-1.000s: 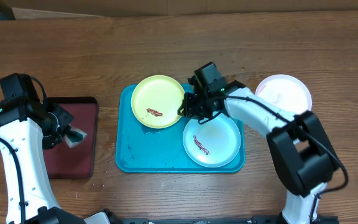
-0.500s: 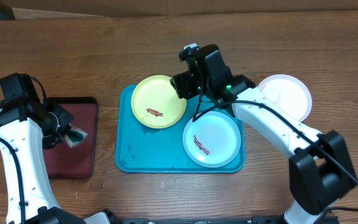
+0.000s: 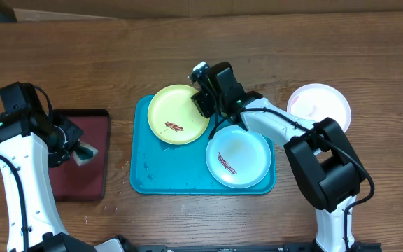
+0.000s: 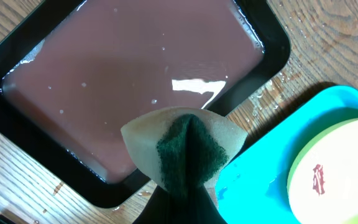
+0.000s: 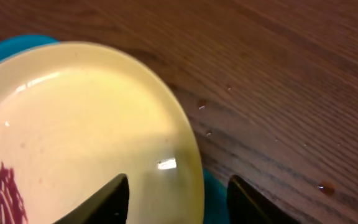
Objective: Clean dirty plates on tray and stack at the side
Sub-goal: 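Slide the yellow plate toward the tray center with the right gripper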
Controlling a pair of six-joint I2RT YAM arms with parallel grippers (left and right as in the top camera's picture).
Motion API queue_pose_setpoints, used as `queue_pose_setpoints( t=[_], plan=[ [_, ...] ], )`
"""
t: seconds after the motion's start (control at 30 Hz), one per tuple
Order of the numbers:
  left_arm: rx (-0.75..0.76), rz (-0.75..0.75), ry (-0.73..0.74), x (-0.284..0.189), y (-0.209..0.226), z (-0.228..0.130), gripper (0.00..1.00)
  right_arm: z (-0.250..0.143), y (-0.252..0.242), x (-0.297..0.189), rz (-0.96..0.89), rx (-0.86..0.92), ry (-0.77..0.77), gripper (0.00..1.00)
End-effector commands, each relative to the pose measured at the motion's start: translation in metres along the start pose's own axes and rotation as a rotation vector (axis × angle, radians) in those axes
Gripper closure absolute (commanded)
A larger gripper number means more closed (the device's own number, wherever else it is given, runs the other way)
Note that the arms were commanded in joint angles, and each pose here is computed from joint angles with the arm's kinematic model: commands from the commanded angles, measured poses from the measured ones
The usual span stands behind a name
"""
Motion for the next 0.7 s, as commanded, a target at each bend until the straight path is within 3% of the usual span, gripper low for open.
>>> queue_pose_setpoints(
  t=[0.0, 0.4, 0.63, 0.67],
  plan=[
    [0.015, -0.01, 0.003, 0.0, -0.001, 0.001, 0.96, -0.001, 0.003, 0.001, 0.004, -0.023, 0.019, 0.55],
    [0.015, -0.025, 0.015, 0.0, -0.002, 0.0, 0.96, -0.023, 0.009, 0.003, 0.032, 0.096, 0.142, 0.84],
    [0.015, -0.025, 0.015, 0.0, -0.002, 0.0, 0.96, -0.024, 0.029, -0.014, 0.064, 0.263, 0.266, 0.94],
    [0.015, -0.026, 0.015, 0.0, -0.002, 0.0, 0.96, -0.015, 0.038, -0.027, 0.091, 0.312, 0.295, 0.9]
  ],
)
Point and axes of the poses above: each gripper's point midway between its finger pads, its own x axis out along the fingers, its own y axis along the line the jaws close on, z = x × y, the point moved 8 cm from there along -x, back along the fingers, and after that the axes turned 14 degrees about -x, right-handed, at the moved point
